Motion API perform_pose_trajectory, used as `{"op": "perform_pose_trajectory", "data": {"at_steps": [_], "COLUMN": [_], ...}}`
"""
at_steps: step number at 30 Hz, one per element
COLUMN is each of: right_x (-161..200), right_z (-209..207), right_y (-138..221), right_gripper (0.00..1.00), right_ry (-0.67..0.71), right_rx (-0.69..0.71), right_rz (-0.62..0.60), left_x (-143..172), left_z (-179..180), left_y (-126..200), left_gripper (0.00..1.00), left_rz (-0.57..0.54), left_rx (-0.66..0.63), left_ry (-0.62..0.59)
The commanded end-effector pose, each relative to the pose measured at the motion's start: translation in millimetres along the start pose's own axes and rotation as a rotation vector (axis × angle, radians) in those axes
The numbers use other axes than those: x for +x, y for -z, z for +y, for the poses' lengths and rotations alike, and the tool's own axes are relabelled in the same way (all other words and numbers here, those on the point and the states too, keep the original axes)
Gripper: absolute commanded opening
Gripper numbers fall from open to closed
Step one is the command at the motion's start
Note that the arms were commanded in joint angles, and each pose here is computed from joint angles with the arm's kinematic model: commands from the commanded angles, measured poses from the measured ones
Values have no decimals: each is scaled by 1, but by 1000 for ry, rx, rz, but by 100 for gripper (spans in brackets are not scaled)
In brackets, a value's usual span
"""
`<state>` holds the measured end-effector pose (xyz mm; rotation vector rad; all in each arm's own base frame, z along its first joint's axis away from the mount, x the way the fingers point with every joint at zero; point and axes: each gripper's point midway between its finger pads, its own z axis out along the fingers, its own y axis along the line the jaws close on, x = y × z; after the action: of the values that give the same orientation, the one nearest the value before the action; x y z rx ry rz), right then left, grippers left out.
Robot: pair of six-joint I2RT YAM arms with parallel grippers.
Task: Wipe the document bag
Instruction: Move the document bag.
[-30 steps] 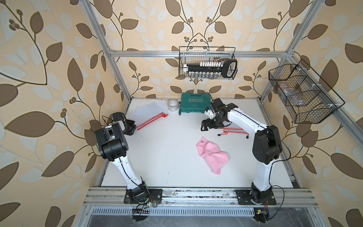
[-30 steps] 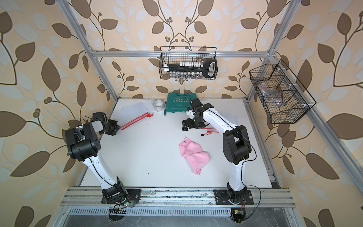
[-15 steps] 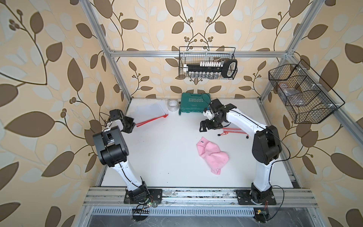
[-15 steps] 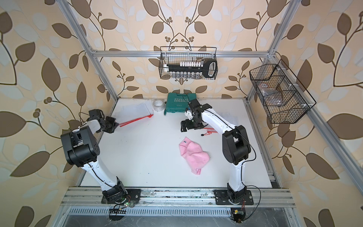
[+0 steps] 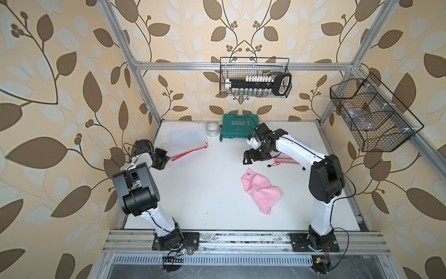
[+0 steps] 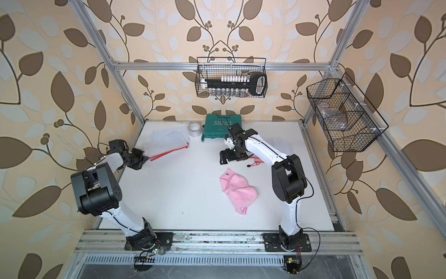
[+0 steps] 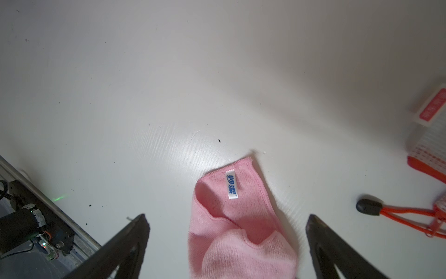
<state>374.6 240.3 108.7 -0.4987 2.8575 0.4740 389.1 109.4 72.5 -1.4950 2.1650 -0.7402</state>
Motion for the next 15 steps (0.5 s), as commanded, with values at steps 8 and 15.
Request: {"op": "perform_pose_trajectory", "data": {"at_steps": [8, 15], "right_x": [9, 10], "right_z": [8, 12], "right_y": [-15, -19], "right_gripper": [98, 98], "right_ry": [10, 18], "right_rx": [2, 5], "right_rz": [51, 63], "left_x": [43, 42], "left_z": [16, 16], "left_y": [2, -1], "left_gripper": [19, 40], "left_rz": [85, 82], "left_rx": [-14, -16], "left_ry": [-23, -23]}}
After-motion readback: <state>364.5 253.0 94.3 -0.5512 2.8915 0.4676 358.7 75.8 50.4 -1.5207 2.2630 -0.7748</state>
